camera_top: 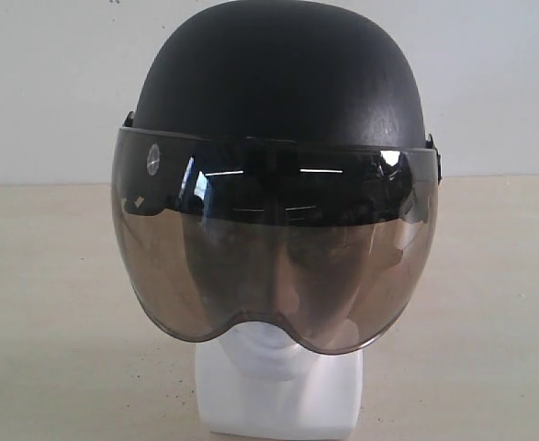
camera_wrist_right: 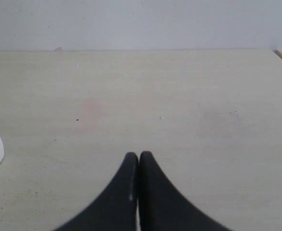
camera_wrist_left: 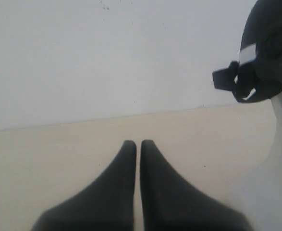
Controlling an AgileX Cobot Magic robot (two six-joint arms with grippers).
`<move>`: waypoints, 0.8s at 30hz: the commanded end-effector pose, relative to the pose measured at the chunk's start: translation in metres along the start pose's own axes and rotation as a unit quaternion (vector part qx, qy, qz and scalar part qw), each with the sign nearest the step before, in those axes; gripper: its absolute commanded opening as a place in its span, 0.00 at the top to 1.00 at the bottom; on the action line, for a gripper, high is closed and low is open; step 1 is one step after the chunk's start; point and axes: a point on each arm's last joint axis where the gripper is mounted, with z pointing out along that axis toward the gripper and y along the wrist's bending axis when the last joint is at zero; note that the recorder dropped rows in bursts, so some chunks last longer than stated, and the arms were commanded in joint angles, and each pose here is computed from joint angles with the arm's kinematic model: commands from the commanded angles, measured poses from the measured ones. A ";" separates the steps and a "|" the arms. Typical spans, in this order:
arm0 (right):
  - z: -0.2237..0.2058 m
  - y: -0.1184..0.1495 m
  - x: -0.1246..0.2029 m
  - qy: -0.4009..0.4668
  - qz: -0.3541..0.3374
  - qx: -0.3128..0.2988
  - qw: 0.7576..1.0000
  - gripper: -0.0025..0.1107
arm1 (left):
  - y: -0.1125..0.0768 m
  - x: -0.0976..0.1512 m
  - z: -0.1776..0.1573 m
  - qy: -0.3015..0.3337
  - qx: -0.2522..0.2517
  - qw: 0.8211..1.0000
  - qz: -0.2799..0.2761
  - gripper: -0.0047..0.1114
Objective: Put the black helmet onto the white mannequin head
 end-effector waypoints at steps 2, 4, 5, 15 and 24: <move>0.000 0.000 -0.001 -0.003 -0.003 0.003 1.000 0.98 | -0.001 0.040 0.000 -0.003 0.000 1.000 -0.027 0.92; 0.000 0.000 -0.001 -0.003 -0.003 0.003 1.000 0.98 | -0.001 0.055 0.002 0.011 -0.001 1.000 -0.027 0.92; 0.000 0.000 -0.001 -0.003 -0.003 0.003 1.000 0.98 | -0.001 0.058 0.002 0.015 0.000 0.999 -0.029 0.92; 0.000 0.000 -0.001 -0.003 -0.003 0.003 1.000 0.98 | -0.002 0.067 0.002 0.065 0.001 0.997 -0.032 0.92; 0.000 0.000 -0.001 -0.003 -0.003 0.003 1.000 0.98 | 0.001 0.068 0.001 0.068 -0.023 0.997 -0.030 0.92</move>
